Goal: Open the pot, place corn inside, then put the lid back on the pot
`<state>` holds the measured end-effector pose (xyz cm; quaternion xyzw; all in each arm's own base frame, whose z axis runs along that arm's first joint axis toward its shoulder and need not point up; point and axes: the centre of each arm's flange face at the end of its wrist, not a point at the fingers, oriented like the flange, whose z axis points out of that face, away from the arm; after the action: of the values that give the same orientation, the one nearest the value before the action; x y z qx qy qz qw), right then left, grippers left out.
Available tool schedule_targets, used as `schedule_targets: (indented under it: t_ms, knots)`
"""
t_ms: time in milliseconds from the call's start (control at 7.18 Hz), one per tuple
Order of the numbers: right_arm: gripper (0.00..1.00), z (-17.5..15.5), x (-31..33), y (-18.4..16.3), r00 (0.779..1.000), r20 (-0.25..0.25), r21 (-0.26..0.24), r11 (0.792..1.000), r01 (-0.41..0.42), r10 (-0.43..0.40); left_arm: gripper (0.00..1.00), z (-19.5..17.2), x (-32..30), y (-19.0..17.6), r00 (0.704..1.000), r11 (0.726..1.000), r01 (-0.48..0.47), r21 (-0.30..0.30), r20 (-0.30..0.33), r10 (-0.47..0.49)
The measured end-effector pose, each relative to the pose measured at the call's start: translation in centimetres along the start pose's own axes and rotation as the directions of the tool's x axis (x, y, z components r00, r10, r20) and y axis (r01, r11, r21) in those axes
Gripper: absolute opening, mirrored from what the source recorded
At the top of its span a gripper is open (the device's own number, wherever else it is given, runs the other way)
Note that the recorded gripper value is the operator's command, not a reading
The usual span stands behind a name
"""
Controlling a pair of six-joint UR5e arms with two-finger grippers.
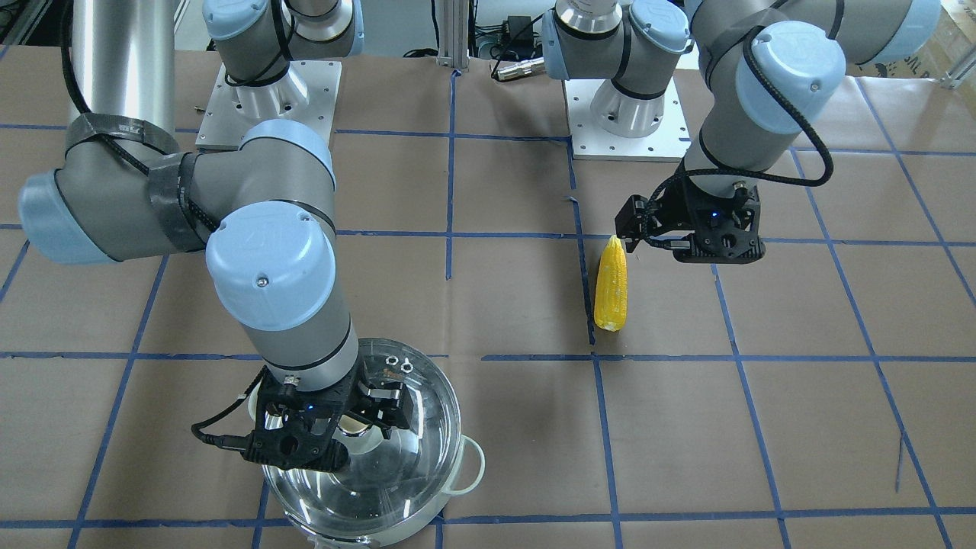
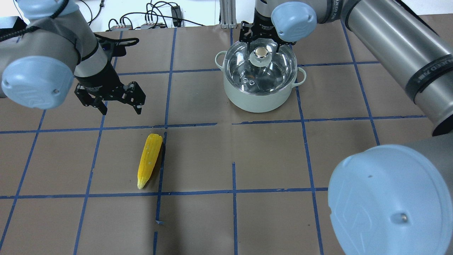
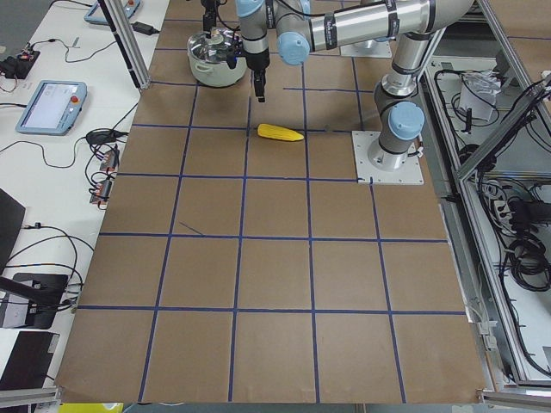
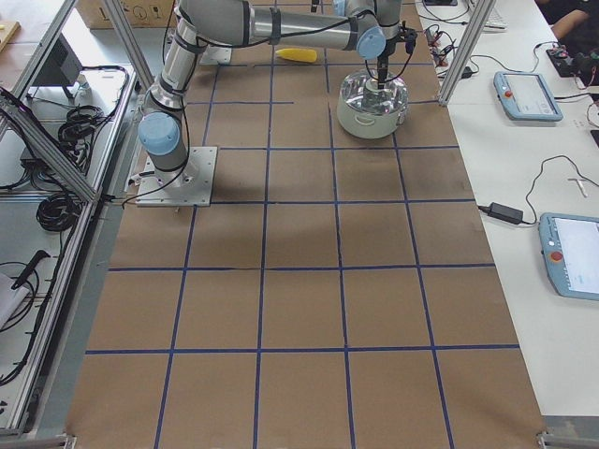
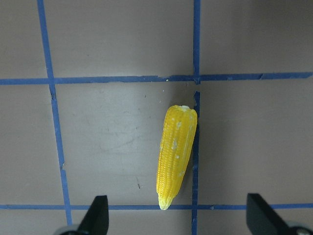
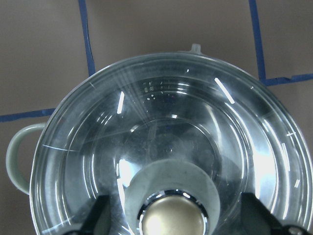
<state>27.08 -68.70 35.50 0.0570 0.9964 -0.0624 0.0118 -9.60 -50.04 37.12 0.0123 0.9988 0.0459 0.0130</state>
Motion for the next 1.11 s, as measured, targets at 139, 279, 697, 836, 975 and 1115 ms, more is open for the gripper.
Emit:
schedule_targets:
  t_ms: [139, 279, 697, 836, 975, 1115]
  knots:
    - [0.85, 0.3, -0.6, 0.5, 1.000, -0.001, -0.009, 1.000, 0.010, -0.010, 1.00, 2.7, 0.1, 0.3, 1.000, 1.000, -0.020, 0.013, 0.002, 0.020]
    - [0.82, 0.5, -0.9, 0.8, 1.000, -0.003, -0.015, 1.000, 0.019, -0.019, 1.00, 5.1, 0.2, 0.5, 0.999, 0.999, -0.033, 0.038, 0.005, 0.033]
    - [0.63, 0.6, -0.5, 0.7, 1.000, -0.004, -0.018, 0.999, 0.028, -0.028, 1.00, 12.6, 0.5, 1.8, 0.999, 0.997, -0.039, 0.068, 0.010, 0.039]
    - [0.55, 0.6, -0.5, 0.7, 1.000, -0.003, -0.018, 0.999, 0.028, -0.028, 1.00, 15.1, 0.8, 1.8, 0.999, 0.996, -0.044, 0.083, 0.012, 0.043]
    - [0.40, 0.6, -0.5, 0.7, 1.000, -0.003, -0.017, 0.999, 0.029, -0.029, 1.00, 17.0, 1.2, 1.9, 0.999, 0.996, -0.049, 0.078, 0.011, 0.048]
    - [0.21, 0.6, -0.5, 0.7, 1.000, -0.003, -0.018, 0.999, 0.029, -0.029, 0.95, 18.2, 1.5, 2.3, 0.999, 0.997, -0.052, 0.063, 0.010, 0.052]
